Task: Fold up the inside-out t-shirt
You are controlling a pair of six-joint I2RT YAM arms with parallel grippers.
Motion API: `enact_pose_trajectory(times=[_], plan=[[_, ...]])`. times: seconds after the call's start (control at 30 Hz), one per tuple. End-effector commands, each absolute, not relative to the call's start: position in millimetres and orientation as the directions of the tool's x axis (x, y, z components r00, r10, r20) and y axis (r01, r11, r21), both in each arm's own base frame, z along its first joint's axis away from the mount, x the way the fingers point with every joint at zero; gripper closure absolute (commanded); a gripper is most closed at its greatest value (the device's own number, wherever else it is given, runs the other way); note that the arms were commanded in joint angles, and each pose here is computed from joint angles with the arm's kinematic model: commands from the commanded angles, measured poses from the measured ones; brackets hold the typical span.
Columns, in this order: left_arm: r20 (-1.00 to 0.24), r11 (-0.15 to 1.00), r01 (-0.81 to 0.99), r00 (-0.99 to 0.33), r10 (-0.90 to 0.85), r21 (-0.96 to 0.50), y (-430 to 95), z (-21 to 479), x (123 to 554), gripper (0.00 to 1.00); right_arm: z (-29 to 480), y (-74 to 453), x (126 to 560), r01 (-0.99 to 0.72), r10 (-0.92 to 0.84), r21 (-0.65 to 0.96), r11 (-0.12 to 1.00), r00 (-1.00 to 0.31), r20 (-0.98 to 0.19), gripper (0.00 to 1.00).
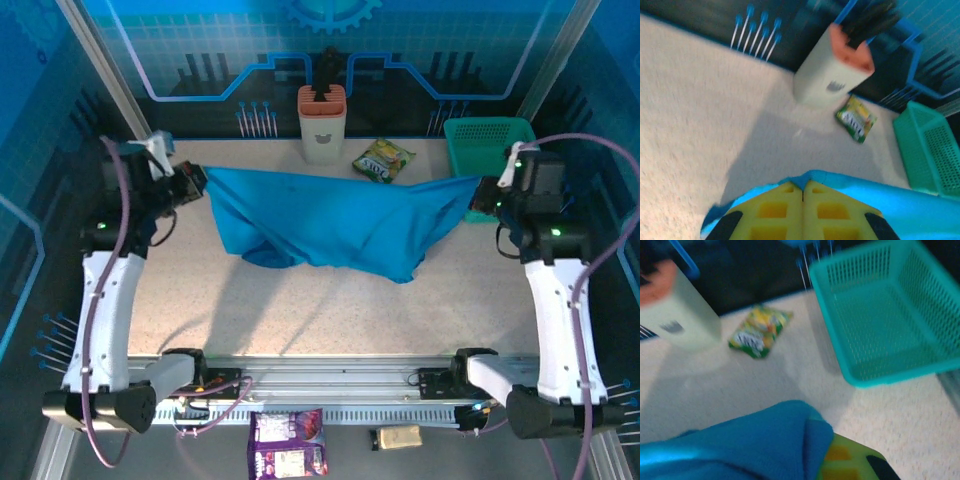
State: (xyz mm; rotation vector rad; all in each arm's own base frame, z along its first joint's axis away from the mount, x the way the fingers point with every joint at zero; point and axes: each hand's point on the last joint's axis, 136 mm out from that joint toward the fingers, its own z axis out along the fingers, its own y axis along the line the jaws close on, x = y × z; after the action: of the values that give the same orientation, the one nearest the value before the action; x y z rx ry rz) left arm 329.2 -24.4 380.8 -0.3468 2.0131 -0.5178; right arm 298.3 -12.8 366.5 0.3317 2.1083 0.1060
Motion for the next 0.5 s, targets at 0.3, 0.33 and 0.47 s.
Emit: enact_pose_trajectory(times=[0.3,0.33,0.47], plan=[[-0.516,0.828,-0.164,-0.713,-0.475,-0.537,-18,260,352,1.0,288,39,314,0.04,0.276,0.379,0.924,-0.757,-0.592,1.0],[-0.455,0.805,-0.179,-0.747,-0.485,-0.565,-24,235,353,1.0,262,47,317,0.047,0.274,0.404,0.914,-0.804,-0.527,1.0],[-0.285,0.752,-0.256,-0.813,-0.508,-0.608,-36,156,349,1.0,177,60,320,0.105,0.229,0.344,0.933,-0.911,-0.343,1.0]])
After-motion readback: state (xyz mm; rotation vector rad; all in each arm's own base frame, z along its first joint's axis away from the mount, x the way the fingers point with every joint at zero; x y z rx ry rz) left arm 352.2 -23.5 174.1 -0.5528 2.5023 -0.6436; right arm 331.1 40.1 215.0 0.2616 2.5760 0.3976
